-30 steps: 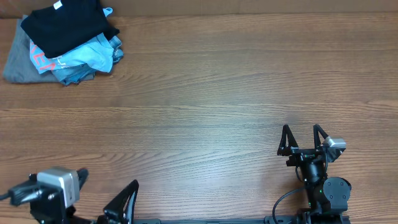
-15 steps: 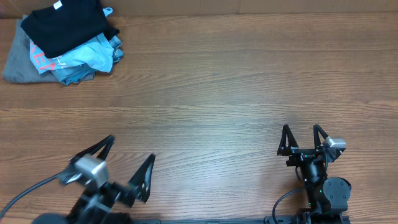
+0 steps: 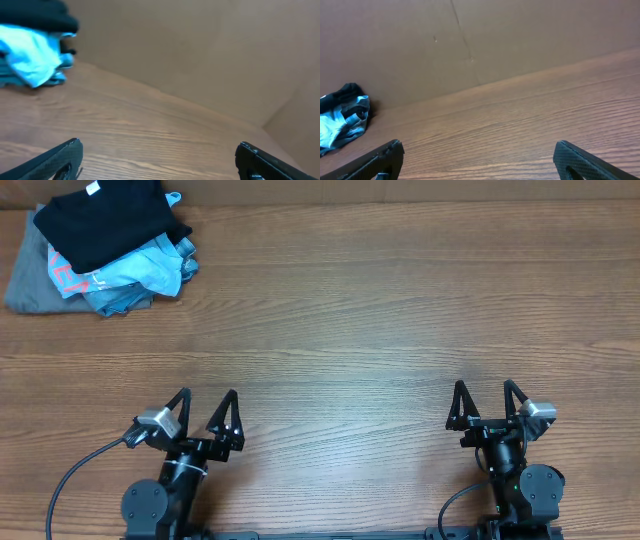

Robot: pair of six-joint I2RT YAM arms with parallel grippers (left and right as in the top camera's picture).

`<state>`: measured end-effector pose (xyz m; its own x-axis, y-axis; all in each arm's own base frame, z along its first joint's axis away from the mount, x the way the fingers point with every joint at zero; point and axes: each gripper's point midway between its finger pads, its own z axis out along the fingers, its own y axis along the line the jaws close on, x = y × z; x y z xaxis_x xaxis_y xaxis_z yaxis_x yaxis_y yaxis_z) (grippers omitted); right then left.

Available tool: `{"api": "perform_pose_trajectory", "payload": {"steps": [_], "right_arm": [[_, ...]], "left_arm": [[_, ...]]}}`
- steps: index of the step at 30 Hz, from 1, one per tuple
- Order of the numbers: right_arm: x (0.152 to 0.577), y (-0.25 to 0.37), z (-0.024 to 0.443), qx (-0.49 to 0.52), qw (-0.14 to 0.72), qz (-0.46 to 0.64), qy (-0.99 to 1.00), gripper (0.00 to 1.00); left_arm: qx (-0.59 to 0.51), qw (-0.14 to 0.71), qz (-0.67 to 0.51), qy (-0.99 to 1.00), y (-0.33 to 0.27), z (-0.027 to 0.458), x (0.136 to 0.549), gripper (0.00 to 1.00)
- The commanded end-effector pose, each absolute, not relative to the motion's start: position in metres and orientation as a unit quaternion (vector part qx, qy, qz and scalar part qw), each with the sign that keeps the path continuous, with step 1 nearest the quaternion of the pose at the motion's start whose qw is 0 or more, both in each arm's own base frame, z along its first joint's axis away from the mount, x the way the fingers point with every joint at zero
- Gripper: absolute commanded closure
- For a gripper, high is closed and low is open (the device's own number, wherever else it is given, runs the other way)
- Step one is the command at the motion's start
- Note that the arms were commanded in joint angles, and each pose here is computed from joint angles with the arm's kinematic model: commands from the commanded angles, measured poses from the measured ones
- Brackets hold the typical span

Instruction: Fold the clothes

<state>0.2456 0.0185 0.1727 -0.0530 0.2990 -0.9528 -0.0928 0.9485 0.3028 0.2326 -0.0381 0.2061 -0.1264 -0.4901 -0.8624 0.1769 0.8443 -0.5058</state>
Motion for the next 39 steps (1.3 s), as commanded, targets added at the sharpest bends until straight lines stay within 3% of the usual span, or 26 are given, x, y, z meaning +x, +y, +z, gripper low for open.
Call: {"api": "perform_pose_trajectory", "payload": {"steps": [1,9,20,39], "right_arm": [[0.246,0.018,0.171,0.074,0.687,0.141,0.709,0.00],[0.246,0.018,0.171,0.074,0.687,0.141,0.709,0.00],[0.246,0.018,0.171,0.074,0.687,0.141,0.709,0.00],[0.246,0.018,0.171,0.074,0.687,0.141,0.709,0.00]], "left_arm": [[-0.144,0.659,-0.239,0.698,-0.026,0.193,0.238,0.00],[-0.088,0.677,-0.183,0.708,-0.025,0.170,0.245,0.00],[0.069,0.683,-0.024,0.727,-0.023,0.159,0.245,0.00],[0.070,0.683,-0.025,0.727,-0.023,0.158,0.245,0.00]]}}
